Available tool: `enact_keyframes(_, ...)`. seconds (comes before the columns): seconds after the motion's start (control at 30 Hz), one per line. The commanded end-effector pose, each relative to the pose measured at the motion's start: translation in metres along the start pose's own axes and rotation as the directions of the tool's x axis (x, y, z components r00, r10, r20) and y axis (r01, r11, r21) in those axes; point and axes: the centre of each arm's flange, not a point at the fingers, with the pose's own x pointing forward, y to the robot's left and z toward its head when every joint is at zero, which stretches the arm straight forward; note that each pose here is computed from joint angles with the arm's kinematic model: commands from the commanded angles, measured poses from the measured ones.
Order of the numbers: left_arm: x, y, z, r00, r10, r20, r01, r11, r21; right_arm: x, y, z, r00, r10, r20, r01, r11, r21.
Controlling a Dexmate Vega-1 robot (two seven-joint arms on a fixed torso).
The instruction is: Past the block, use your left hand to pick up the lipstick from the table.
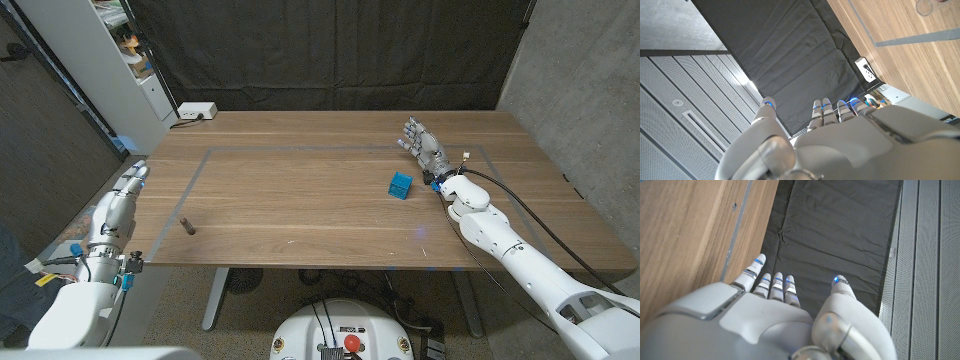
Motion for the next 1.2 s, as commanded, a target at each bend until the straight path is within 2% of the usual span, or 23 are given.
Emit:
enact_keyframes(0.03, -0.005, 0.004, -0.006, 1.0, 0.016, -0.021, -0.016, 1.0, 0.008, -0.001, 0.001, -0.003, 1.0, 0.004, -0.006, -0.004, 1.0, -0.006)
enact_keyframes(0.43, -0.006, 0.004, -0.013, 0.999, 0.018, -0.038, -0.018, 1.0, 0.014, -0.002, 0.0, -0.001, 1.0, 0.003, -0.006, -0.003, 1.0, -0.005)
enact_keyframes(1.2, -0.017, 0.019, -0.015, 0.996, 0.057, -0.072, -0.05, 0.995, 0.09, -0.001, 0.006, -0.002, 1.0, 0.007, -0.01, -0.007, 1.0, -0.006)
